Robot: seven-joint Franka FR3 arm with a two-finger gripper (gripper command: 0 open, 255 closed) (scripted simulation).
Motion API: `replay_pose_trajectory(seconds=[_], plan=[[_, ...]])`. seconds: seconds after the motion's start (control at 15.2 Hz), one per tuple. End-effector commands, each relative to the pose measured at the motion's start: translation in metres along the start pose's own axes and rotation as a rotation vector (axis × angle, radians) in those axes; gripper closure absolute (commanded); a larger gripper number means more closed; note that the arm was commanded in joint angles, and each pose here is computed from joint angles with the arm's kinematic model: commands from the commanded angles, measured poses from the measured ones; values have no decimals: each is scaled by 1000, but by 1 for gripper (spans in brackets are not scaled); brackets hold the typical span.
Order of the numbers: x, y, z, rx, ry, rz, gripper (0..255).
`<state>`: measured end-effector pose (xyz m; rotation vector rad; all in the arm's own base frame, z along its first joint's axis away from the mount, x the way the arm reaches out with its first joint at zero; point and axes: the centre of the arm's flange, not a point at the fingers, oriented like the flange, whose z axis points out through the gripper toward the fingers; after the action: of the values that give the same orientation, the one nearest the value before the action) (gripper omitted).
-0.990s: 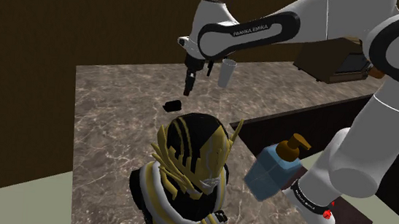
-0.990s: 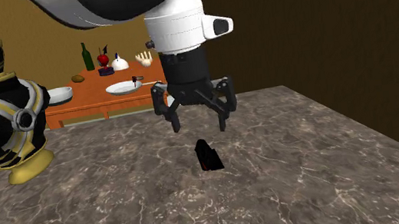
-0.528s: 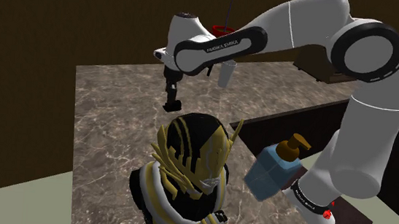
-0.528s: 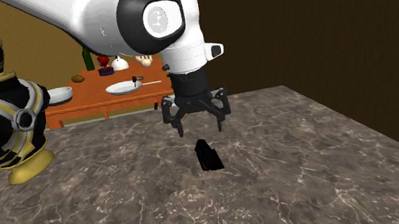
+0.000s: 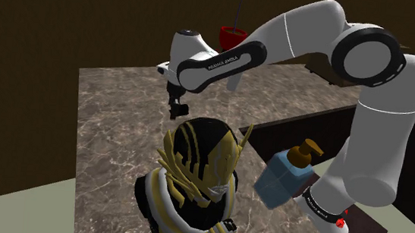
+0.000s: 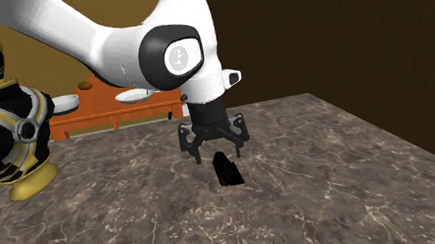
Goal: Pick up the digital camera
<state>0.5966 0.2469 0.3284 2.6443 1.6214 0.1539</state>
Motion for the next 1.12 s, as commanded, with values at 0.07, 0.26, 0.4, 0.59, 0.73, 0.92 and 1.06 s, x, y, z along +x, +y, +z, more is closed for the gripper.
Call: replay_pose_trajectory(seconds=[0.07, 0.26, 0.4, 0.59, 0.73, 0.92, 1.06], plan=[[0, 0, 4, 0, 0, 0, 0], [0, 0, 4, 0, 0, 0, 255], [0, 0, 4, 0, 0, 0, 255], [0, 0, 3, 0, 0, 0, 255], [0, 0, 4, 0, 0, 0, 255], [1, 1, -12, 0, 0, 0, 255], [2, 2, -23, 0, 0, 0, 255]])
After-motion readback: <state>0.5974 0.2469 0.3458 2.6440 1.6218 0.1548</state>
